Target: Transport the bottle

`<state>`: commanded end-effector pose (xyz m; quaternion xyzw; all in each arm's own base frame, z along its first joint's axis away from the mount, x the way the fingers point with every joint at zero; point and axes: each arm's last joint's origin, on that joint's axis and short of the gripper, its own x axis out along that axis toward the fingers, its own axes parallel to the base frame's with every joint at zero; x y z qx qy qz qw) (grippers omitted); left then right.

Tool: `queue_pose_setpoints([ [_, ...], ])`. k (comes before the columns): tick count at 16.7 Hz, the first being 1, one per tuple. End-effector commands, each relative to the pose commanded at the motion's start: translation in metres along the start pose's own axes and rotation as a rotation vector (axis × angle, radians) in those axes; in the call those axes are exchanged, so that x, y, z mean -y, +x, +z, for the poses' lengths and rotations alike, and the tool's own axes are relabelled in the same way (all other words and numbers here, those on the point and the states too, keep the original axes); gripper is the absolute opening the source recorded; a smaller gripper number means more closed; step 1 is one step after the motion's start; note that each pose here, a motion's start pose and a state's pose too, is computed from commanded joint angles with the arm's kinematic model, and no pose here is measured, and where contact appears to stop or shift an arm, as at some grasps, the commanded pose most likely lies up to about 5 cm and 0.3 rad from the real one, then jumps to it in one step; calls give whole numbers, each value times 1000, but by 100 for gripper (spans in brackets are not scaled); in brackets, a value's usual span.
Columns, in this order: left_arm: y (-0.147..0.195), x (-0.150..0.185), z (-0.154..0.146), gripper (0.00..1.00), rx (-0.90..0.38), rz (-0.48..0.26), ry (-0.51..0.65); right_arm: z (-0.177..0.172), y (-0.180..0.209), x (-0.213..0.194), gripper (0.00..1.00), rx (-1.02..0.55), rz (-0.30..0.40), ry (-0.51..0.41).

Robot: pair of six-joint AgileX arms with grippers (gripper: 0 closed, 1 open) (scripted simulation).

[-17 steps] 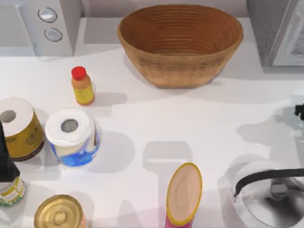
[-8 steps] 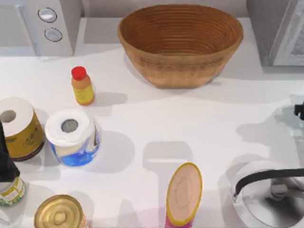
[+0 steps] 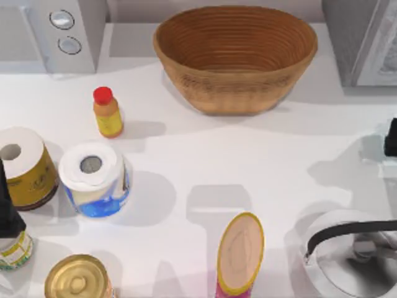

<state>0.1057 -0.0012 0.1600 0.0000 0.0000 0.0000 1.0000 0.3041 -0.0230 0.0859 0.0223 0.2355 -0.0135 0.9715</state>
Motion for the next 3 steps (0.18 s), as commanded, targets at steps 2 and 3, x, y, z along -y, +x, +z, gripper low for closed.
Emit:
queue_pose_setpoints([
  [2,0,0,0,100,0,0,0,0,0,0,100,0,0,0],
  [3,0,0,0,100,0,0,0,0,0,0,100,0,0,0],
])
